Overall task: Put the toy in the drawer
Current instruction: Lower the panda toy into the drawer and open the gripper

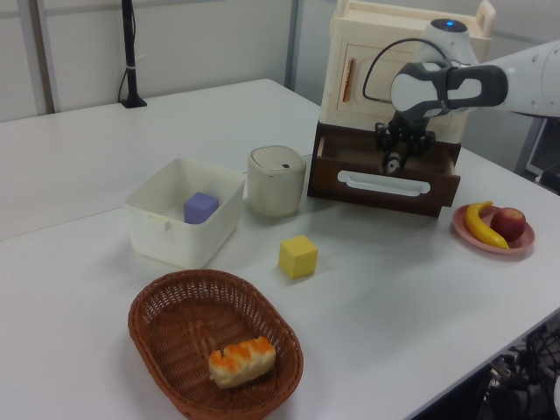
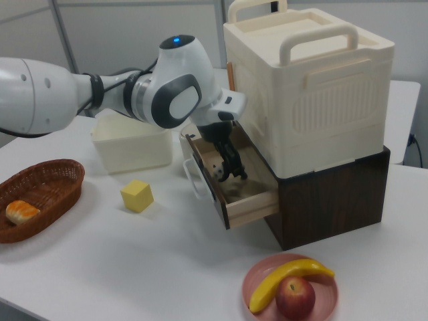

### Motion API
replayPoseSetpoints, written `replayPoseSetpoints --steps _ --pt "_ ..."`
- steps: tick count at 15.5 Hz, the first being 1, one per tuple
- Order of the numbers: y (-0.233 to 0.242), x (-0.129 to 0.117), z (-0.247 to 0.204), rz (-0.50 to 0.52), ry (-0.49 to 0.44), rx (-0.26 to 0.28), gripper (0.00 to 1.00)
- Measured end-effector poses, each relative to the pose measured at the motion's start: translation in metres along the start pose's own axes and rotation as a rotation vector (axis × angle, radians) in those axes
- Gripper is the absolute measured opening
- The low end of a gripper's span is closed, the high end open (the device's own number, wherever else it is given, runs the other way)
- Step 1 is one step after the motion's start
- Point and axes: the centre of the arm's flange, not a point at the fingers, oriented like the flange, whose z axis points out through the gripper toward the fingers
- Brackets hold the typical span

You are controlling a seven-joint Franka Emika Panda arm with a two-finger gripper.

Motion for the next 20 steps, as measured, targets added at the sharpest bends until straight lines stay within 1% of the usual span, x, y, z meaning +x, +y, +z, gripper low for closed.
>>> replayPoseSetpoints --steps 1,3,14,15,16,17,18,20 --pt "0.000 -0.001 0.008 -0.006 -0.008 -0.011 0.41" --pt "-0.001 0.000 0.009 -0.013 -0.005 -0.015 0.41" --pt "0.009 0.015 -0.002 0.009 0.026 -0.012 0.40" --pt "0.009 0.015 -0.002 0.009 0.025 -0.012 0.41" --pt "0.009 0.015 -0.001 0.009 0.023 -0.013 0.49" --pt "0.009 0.015 0.001 0.009 0.021 -0.014 0.59" --pt "0.008 0.014 0.002 0.008 0.020 -0.014 0.67" --pt "0.007 0.014 0.003 0.006 0.017 -0.015 0.88"
